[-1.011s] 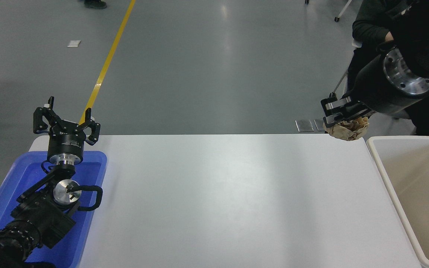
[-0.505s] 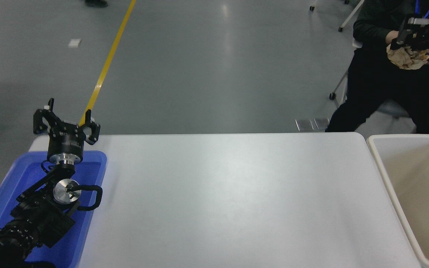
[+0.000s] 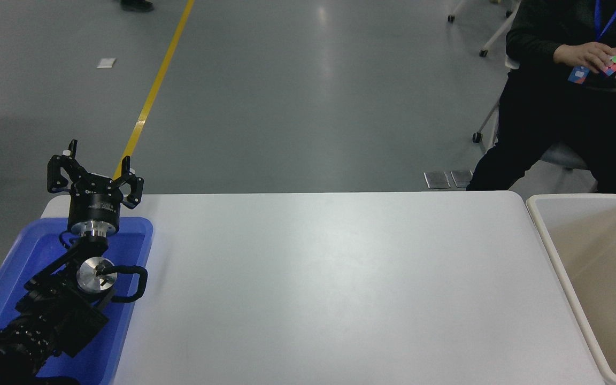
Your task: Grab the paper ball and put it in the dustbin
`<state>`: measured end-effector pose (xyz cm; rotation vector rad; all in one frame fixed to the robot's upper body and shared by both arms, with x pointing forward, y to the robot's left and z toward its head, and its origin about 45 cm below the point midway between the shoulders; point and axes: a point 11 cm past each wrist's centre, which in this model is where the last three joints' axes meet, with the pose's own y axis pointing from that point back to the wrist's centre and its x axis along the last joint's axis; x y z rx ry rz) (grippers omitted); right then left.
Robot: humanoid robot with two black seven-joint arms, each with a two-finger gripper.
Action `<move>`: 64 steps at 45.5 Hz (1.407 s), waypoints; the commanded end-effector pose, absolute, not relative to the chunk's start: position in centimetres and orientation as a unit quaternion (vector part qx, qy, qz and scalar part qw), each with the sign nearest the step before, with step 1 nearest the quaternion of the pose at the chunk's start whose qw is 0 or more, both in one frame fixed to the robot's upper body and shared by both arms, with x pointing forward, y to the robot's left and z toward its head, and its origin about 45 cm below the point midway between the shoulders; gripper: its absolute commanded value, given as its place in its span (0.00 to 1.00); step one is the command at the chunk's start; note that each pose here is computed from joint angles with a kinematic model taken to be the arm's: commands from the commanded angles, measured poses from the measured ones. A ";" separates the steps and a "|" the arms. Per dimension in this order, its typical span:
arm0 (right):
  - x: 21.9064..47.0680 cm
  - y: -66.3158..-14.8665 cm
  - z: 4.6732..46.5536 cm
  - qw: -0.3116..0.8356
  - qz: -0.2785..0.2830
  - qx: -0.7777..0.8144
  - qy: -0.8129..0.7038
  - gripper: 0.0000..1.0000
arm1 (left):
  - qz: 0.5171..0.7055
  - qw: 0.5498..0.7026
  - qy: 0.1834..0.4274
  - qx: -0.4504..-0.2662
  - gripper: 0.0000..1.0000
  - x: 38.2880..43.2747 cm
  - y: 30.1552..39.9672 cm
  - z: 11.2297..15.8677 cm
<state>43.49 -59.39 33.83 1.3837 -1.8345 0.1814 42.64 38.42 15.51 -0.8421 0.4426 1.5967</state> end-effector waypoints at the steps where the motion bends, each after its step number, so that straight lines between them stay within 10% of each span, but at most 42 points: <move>1: 37.4 -62.2 23.0 0.365 -0.069 0.427 -0.824 0.00 | 0.688 0.598 0.191 -0.363 0.99 42.64 38.42 15.50; 16: 33.5 -58.1 12.4 0.282 -0.242 0.367 -0.853 0.00 | 0.688 0.598 0.191 -0.363 0.99 42.64 38.41 15.50; 38: 31.4 -57.0 9.4 0.237 -0.303 0.303 -0.872 0.01 | 0.688 0.598 0.191 -0.363 0.99 42.64 38.41 15.51; 46: 30.2 -57.1 8.5 0.231 -0.317 0.292 -0.872 0.25 | 0.688 0.599 0.190 -0.363 0.99 42.69 38.40 15.57; 49: 30.1 -57.1 8.3 0.226 -0.320 0.289 -0.873 0.58 | 0.688 0.599 0.191 -0.362 0.99 42.64 38.40 15.49; 51: 29.8 -57.2 8.1 0.225 -0.324 0.287 -0.873 1.00 | 0.688 0.598 0.191 -0.363 0.99 42.64 38.42 15.50; 64: 29.5 -57.2 7.8 0.220 -0.330 0.287 -0.872 1.00 | 0.688 0.599 0.190 -0.363 0.99 42.69 38.38 15.56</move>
